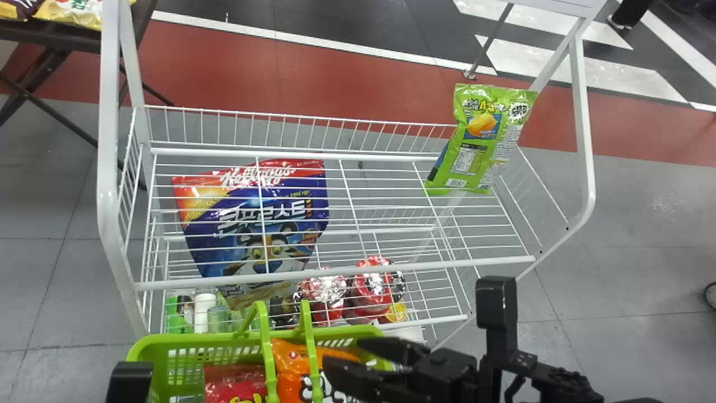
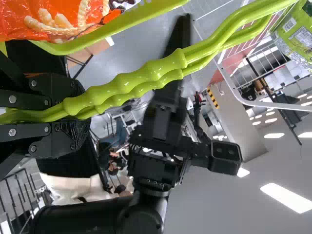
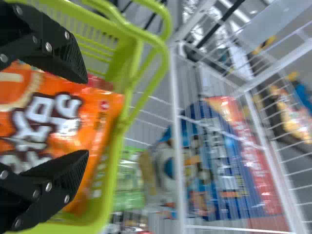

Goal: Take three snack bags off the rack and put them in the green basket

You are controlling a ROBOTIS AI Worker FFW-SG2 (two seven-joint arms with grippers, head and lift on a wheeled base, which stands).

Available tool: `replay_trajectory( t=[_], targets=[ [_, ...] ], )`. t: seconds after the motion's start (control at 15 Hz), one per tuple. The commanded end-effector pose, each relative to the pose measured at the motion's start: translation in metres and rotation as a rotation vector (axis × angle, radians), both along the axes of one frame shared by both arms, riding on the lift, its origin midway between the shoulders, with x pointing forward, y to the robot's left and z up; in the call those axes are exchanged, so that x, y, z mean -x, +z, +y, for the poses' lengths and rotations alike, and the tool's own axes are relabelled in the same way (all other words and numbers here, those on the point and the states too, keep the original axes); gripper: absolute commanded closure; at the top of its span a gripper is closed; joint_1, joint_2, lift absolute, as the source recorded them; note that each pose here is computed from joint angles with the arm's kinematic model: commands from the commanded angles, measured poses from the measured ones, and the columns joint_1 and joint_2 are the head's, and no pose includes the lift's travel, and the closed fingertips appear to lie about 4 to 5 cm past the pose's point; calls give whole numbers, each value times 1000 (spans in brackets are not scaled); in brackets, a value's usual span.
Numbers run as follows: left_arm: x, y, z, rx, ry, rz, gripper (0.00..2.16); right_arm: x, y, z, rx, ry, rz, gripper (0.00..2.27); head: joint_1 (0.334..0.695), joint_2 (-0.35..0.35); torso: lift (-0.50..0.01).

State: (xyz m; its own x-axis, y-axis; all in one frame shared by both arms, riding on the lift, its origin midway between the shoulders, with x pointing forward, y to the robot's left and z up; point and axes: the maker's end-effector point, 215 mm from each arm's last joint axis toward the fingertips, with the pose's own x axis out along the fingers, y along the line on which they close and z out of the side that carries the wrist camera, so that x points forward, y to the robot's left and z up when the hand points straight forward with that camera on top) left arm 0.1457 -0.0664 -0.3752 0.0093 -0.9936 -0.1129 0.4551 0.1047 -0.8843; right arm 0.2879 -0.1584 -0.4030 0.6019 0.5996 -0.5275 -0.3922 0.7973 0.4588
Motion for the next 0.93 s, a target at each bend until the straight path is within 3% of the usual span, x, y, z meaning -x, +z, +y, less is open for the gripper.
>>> replay_trajectory(
  t=[0.0, 0.13, 0.4, 0.6, 0.87],
  targets=[
    [1, 0, 0, 3, -1, 0, 1278, -32, 29, 1, -23, -50, -195, 56, 695, -350, -21],
    [3, 1, 0, 5, -4, 1, 1278, -49, 39, -6, 29, -135, -289, 66, 695, -350, -21],
    [8, 2, 1, 4, -10, 4, 1278, -66, 109, -18, 104, -294, -635, 70, 695, -350, -21],
    [12, 1, 3, 0, -9, 8, 1278, -55, 112, -33, 118, -374, -694, 70, 695, -350, -21],
    [15, 3, 2, 2, -17, 9, 1278, -47, 108, -43, 128, -387, -681, 70, 695, -350, -21]
  ],
)
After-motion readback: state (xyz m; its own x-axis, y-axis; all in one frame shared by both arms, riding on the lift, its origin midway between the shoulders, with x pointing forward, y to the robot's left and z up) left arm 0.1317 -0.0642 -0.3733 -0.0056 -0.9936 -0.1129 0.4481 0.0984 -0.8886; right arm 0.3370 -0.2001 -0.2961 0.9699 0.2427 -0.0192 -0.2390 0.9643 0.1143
